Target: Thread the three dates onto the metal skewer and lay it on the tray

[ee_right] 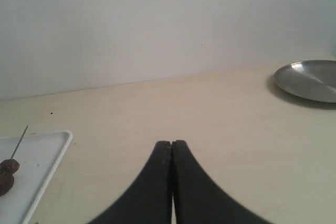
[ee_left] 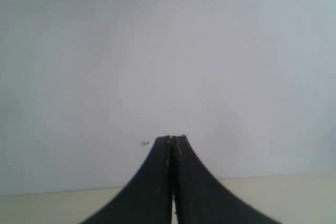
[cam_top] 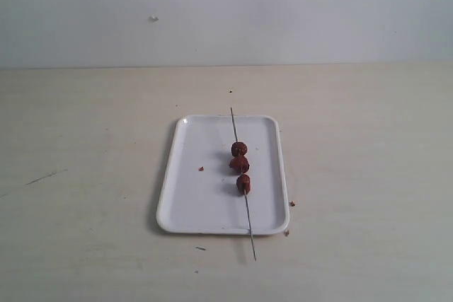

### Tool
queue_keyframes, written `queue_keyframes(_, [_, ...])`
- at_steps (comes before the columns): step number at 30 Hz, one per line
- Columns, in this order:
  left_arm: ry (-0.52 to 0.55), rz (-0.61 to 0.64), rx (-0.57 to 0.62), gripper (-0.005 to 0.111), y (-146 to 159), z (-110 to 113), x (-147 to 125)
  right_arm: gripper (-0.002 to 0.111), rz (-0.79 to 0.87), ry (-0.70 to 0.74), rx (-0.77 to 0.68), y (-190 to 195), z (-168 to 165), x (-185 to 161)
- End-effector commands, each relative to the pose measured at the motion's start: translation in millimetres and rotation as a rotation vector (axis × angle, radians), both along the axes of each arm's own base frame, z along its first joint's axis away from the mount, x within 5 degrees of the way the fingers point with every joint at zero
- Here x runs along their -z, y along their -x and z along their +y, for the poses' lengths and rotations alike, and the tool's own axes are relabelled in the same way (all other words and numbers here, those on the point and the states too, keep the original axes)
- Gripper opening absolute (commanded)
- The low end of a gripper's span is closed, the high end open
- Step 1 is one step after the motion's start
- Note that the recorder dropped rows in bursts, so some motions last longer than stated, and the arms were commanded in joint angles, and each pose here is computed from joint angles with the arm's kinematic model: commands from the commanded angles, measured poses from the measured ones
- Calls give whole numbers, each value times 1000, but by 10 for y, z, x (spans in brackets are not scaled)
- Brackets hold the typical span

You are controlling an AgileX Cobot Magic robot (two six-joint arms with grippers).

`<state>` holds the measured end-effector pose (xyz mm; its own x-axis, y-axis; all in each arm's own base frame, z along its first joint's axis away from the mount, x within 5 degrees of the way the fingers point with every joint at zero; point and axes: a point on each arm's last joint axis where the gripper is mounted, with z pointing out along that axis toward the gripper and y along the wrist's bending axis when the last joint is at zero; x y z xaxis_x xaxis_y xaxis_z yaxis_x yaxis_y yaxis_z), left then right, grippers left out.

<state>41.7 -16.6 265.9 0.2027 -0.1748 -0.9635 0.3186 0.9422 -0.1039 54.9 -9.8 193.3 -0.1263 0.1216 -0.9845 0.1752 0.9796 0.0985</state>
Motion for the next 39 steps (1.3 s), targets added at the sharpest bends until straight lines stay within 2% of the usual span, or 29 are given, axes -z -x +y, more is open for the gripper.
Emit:
queue_keyframes(1, [16, 3, 3, 0, 3, 2, 12, 0, 39, -12, 12, 10, -7, 48])
queue_keyframes(14, [14, 3, 2, 0, 3, 2, 12, 0, 46, -13, 13, 11, -7, 54])
queue_keyframes(15, [-149, -34, -46, 0, -2, 6, 23, 0, 45, -15, 13, 11, -7, 54])
queue_keyframes(16, [-225, -48, -50, 0, 0, -6, 32, 0, 45, -15, 13, 11, -7, 54])
queue_keyframes(17, [-239, -32, -1, 0, 9, -48, 55, 0, 45, -15, 13, 11, -7, 54])
queue_keyframes(18, [-209, -8, 9, 0, 8, -48, 62, 0, 45, -15, 13, 11, -7, 54])
queue_keyframes(19, [-110, 41, 10, 0, -5, -29, 85, 0, 45, -15, 13, 11, -7, 54])
queue_keyframes(21, [-33, 117, -8, 0, -34, -1, 170, 0, 45, -15, 13, 11, -7, 54])
queue_keyframes(25, [60, 210, -46, 0, -75, 41, 304, 0, 45, -15, 13, 11, -7, 54])
queue_keyframes(33, [-131, 245, -106, 0, -130, 61, 583, 0, 45, -15, 13, 11, -7, 54])
queue_keyframes(39, [-103, 282, -168, 0, -143, 97, 650, 0, 47, -15, 13, 11, -7, 56])
